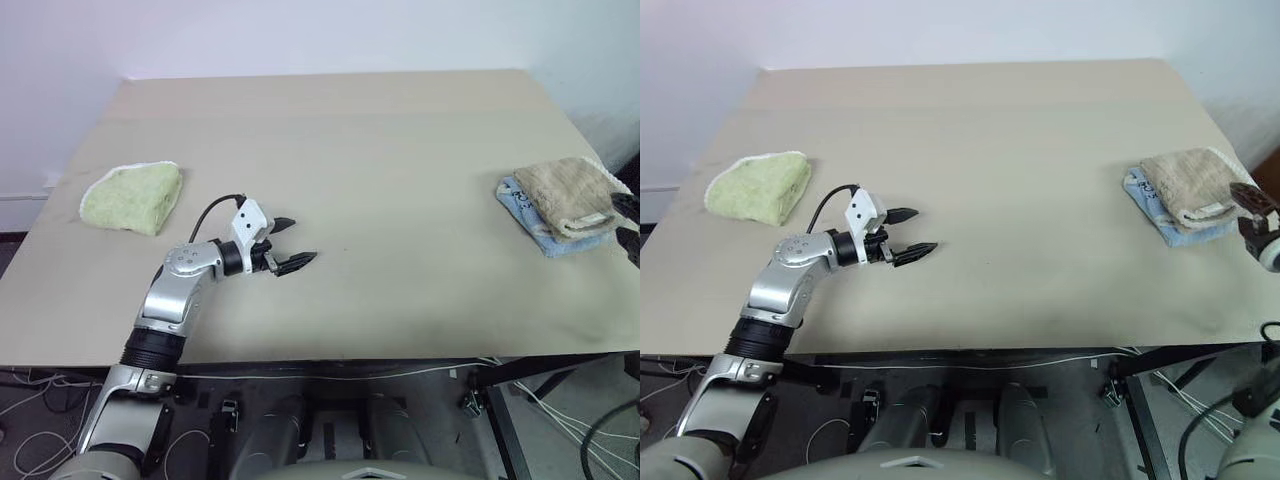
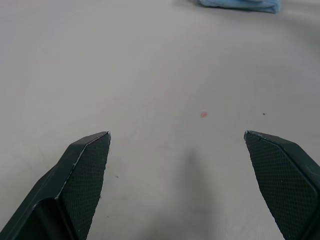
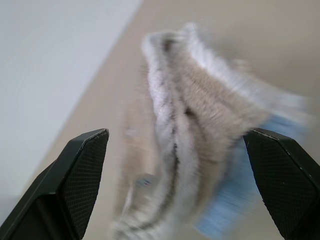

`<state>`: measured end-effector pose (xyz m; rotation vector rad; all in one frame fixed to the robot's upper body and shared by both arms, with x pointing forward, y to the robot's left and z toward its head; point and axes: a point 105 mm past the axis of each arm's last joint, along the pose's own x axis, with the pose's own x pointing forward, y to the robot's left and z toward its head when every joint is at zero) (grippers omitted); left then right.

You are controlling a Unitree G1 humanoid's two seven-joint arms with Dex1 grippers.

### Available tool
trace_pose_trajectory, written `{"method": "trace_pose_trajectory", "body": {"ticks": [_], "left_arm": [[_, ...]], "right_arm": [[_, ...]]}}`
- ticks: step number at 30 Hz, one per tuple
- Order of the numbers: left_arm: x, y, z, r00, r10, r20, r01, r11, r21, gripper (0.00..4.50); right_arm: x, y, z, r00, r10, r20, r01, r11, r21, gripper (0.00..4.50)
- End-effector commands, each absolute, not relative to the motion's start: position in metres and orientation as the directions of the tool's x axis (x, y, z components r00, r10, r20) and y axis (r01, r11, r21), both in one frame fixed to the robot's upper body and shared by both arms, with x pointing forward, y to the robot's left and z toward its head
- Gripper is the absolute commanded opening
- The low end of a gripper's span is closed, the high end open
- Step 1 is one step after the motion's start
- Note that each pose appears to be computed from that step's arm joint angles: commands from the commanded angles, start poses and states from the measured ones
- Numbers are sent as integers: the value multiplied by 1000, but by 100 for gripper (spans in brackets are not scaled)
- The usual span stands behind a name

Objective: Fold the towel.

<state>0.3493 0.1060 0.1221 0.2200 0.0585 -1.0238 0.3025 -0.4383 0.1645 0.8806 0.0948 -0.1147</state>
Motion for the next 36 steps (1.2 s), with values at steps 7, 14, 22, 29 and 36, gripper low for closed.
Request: {"method": "trace_pose_trajectory", "body": {"ticks": [7, 14, 22, 29, 36], "left_arm": [[348, 106, 153, 476, -878, -45, 868, 461, 184, 450], [343, 108, 176, 431, -902, 5, 895, 428, 127, 450], [316, 113, 180, 327, -944, -47, 941, 321, 107, 450], [301, 129, 180, 341, -936, -82, 936, 330, 122, 450], [302, 152, 176, 459, -884, -91, 884, 445, 141, 450]], "right_arm": [[273, -429, 224, 997, 33, -66, -6, 930, 369, 449], [294, -334, 267, 926, 378, -2, -378, 925, -28, 449], [315, -243, 246, 750, 645, -145, -659, 713, -240, 449], [318, -201, 189, 594, 743, -310, -805, 547, -230, 449], [318, -172, 189, 481, 845, -234, -877, 466, -118, 449]]}}
